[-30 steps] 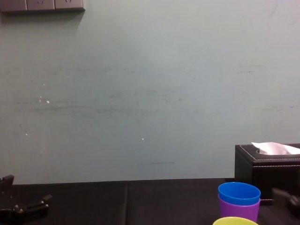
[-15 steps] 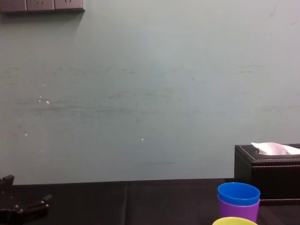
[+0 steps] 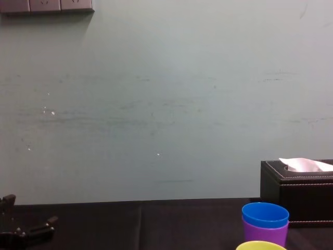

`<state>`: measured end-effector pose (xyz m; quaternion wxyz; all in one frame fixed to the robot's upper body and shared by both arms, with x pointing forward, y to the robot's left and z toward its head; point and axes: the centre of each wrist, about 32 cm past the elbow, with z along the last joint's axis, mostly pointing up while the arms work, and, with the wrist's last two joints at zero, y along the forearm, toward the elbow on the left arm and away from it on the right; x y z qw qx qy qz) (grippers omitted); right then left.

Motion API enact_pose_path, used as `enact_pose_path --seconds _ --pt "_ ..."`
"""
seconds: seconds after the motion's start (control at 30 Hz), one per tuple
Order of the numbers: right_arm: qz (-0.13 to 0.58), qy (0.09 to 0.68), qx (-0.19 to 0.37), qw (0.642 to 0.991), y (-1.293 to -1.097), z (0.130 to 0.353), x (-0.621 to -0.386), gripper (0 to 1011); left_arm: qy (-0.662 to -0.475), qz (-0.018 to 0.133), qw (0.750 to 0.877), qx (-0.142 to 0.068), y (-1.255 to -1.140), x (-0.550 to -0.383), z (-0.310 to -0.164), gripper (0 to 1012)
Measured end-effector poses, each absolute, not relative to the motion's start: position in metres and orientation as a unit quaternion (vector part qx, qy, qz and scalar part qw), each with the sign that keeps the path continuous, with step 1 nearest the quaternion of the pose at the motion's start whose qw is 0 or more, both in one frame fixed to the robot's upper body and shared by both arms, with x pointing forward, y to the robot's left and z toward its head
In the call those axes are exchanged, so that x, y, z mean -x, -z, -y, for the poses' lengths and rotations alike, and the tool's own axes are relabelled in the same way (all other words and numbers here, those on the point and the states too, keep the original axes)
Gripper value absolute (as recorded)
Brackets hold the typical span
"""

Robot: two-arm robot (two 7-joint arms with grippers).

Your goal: Stack the three plastic cups sequentially using one hand.

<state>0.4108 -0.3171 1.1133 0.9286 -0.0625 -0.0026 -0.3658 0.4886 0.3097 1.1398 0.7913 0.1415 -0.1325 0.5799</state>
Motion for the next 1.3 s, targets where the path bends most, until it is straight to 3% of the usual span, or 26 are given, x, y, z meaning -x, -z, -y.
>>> enact_pose_path --seconds 0.77,1.3 --pt "0.014 0.37 0.05 0.927 -1.105 0.285 -0.452 1000 -0.58 0.132 0.791 -0.141 -1.14 -0.489 -0.31 1011" --pt "0.025 0.368 0.054 0.928 -1.105 0.273 -0.467 1002 -0.58 0.132 0.791 -0.141 -1.14 -0.489 -0.31 1011"
